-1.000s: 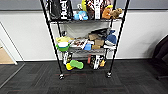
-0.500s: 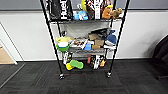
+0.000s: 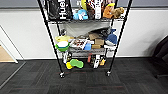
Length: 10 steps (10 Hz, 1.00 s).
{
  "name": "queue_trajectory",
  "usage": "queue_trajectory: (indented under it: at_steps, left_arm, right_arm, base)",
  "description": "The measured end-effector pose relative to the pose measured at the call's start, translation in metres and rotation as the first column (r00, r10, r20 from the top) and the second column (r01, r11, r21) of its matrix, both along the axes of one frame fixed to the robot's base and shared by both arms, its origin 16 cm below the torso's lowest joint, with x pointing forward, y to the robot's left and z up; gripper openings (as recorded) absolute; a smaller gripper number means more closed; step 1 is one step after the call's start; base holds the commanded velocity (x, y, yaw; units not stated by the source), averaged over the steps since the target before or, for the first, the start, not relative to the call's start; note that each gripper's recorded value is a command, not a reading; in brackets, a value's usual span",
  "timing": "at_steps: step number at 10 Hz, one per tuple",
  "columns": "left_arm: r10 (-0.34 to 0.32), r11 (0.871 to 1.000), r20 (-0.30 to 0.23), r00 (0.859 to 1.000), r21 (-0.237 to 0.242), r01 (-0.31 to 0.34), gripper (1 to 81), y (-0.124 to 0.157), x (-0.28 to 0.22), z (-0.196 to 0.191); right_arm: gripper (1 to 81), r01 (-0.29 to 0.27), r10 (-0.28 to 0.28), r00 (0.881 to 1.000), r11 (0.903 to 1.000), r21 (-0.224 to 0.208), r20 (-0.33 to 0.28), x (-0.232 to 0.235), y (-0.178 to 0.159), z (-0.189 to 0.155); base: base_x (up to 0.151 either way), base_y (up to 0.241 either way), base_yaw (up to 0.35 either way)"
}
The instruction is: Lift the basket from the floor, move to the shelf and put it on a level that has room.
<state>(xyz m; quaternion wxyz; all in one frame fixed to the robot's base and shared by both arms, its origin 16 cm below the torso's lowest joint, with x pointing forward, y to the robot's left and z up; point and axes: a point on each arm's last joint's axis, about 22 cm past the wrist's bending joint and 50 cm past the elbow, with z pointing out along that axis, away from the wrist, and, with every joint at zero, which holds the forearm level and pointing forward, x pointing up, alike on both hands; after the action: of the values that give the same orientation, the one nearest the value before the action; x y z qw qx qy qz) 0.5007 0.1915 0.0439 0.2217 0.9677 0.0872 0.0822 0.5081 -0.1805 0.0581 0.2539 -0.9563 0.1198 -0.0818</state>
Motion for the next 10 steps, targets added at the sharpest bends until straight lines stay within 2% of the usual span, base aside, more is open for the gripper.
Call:
queue_trajectory:
  at_steps: [2,4,7,10]
  left_arm:
    - [-0.005,0.999,-0.005,1.000,-0.035,0.005,1.0,-0.010,0.009,0.024]
    - [-0.005,0.999,0.010,1.000,-0.040,0.006,1.0,-0.010,0.018,0.049]
    - [-0.004,0.999,0.004,1.000,-0.048,0.004,1.0,-0.008,0.036,0.093]
    - [0.009,0.998,0.022,1.000,-0.056,-0.007,1.0,-0.003,0.080,0.147]
  right_arm:
    - [1.0,0.020,-0.020,1.000,0.9998,-0.006,-0.017,-0.005,-0.018,0.015]
    - [1.0,0.036,-0.036,0.999,0.9993,-0.005,0.007,0.002,-0.018,0.037]
    - [1.0,0.035,-0.036,0.999,0.9991,0.024,0.027,0.014,-0.006,0.082]
    - [1.0,0.034,-0.039,0.996,0.9972,0.067,0.082,0.051,0.010,0.138]
  base:
    - [0.000,0.000,0.000]
    - [0.000,0.000,0.000]
    - [0.000,0.000,0.000]
    - [0.000,0.000,0.000]
